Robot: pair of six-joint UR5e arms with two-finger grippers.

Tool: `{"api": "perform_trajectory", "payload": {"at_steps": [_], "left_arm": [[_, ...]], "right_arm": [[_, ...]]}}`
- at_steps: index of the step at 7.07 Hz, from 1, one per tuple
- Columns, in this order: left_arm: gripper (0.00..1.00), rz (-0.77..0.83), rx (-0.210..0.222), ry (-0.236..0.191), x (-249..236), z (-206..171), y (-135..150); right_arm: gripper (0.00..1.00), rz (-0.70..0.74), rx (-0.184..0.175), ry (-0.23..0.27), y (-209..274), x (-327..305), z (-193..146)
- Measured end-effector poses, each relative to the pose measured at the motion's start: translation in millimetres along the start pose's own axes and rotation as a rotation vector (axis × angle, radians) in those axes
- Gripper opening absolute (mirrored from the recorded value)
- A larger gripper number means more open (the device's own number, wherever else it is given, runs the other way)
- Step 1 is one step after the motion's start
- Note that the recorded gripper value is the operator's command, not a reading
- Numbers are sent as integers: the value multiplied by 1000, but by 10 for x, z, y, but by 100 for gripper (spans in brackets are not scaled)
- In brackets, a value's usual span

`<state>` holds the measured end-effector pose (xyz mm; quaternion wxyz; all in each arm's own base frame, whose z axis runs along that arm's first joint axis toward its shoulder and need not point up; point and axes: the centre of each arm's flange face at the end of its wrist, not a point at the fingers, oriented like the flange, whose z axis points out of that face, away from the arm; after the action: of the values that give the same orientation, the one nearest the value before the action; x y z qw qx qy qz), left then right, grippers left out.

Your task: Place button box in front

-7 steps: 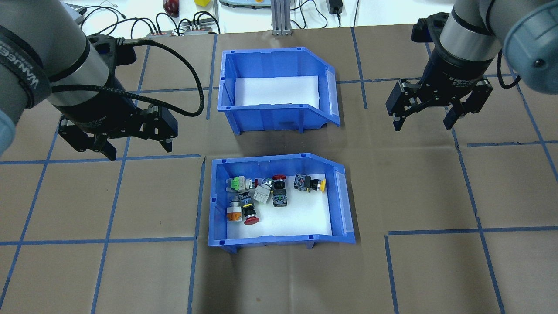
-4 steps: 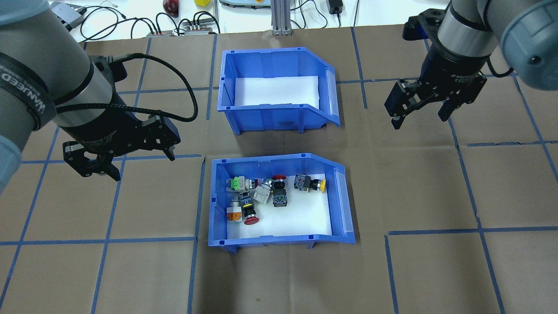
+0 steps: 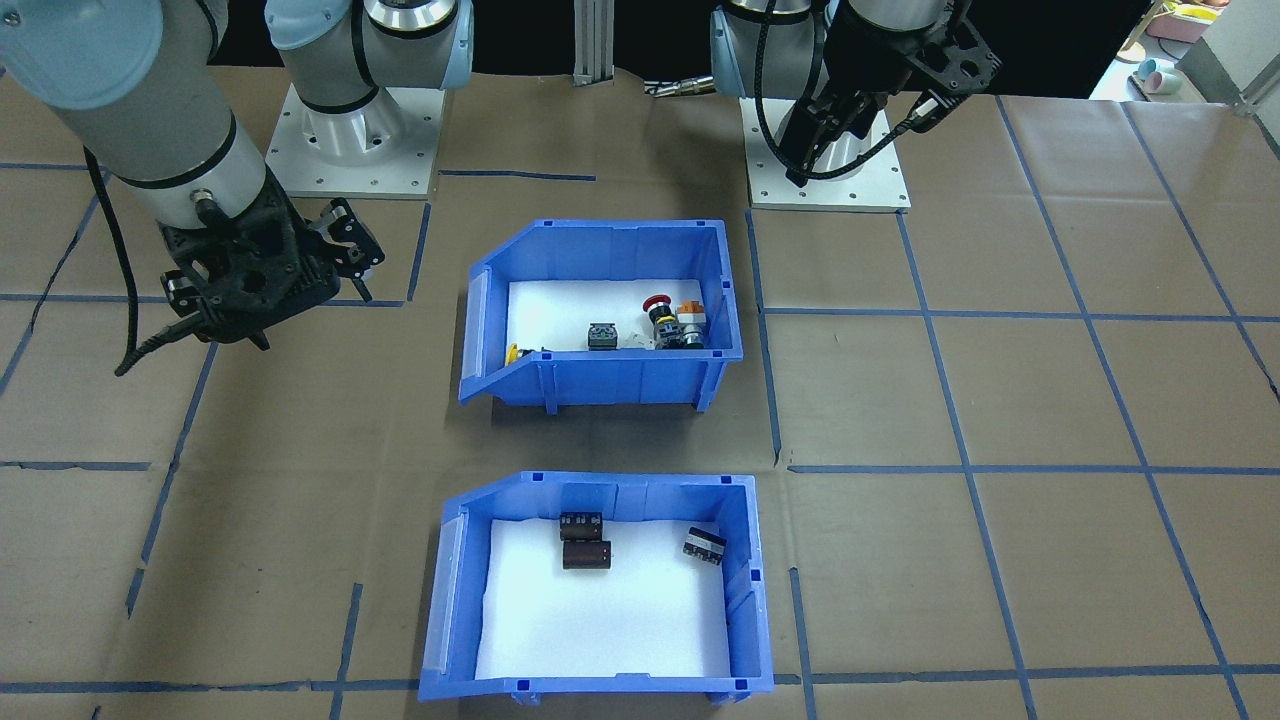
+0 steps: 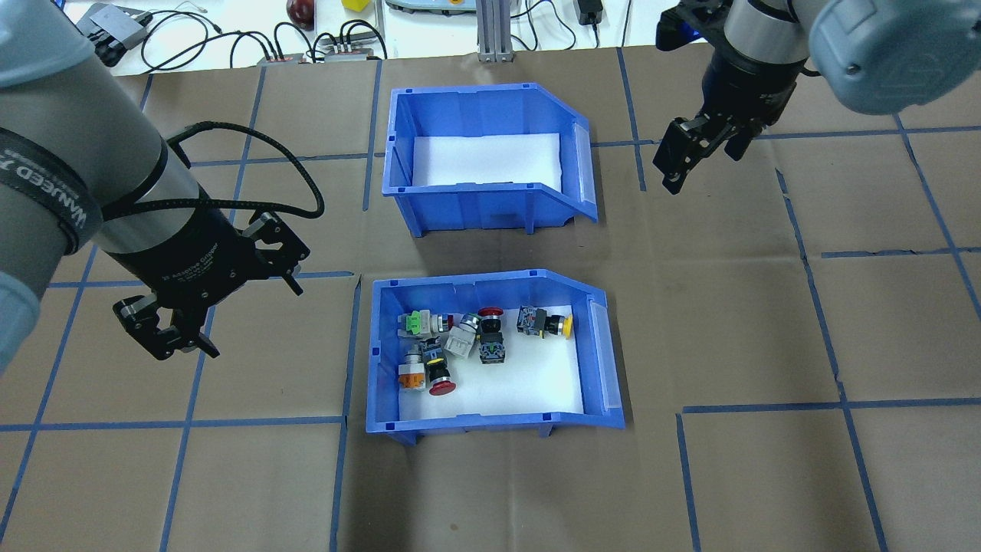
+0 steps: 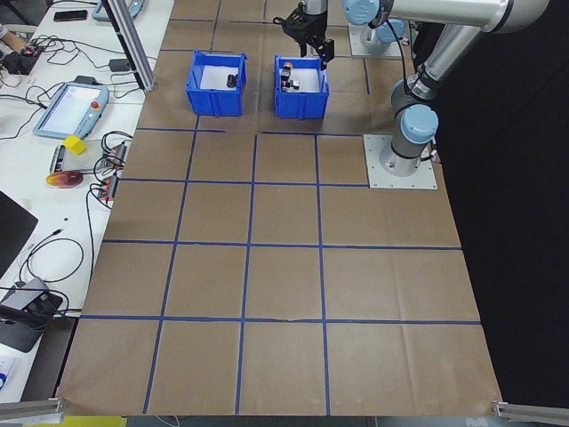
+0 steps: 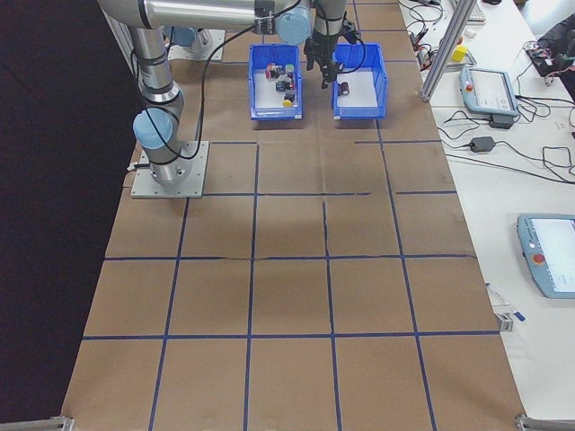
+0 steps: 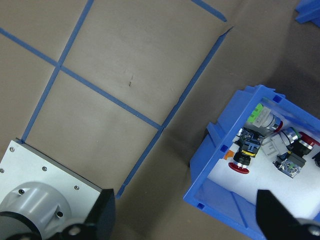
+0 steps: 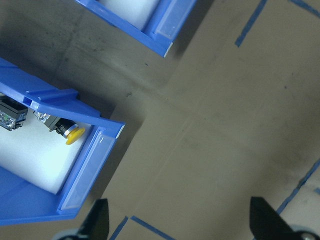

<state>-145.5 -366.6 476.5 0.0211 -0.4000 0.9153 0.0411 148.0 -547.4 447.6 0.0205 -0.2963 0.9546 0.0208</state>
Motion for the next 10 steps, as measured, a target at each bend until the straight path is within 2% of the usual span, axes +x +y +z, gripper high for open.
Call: {"api": "perform_trajectory", "payload": {"at_steps": [2, 4, 5, 8, 9, 10], "left_arm": [[99, -282, -74, 7, -140, 237, 247], [99, -494, -145, 51, -343, 562, 561], [99, -574, -163, 58, -389, 683, 673], [98, -678, -163, 52, -177, 958, 1056], [98, -696, -158, 60, -42, 1074, 1164], [95, -717, -154, 65, 85, 1169, 1240]], "right_arm": [[100, -196, 34, 31, -496, -140, 75], [100, -358, 42, 36, -961, -306, 217], [100, -460, 38, 42, -1190, -483, 286], [100, -747, -5, 39, -1631, -1184, 703], [100, -817, -13, 64, -1713, -1375, 807], [100, -862, -4, 94, -1814, -1544, 920]]}}
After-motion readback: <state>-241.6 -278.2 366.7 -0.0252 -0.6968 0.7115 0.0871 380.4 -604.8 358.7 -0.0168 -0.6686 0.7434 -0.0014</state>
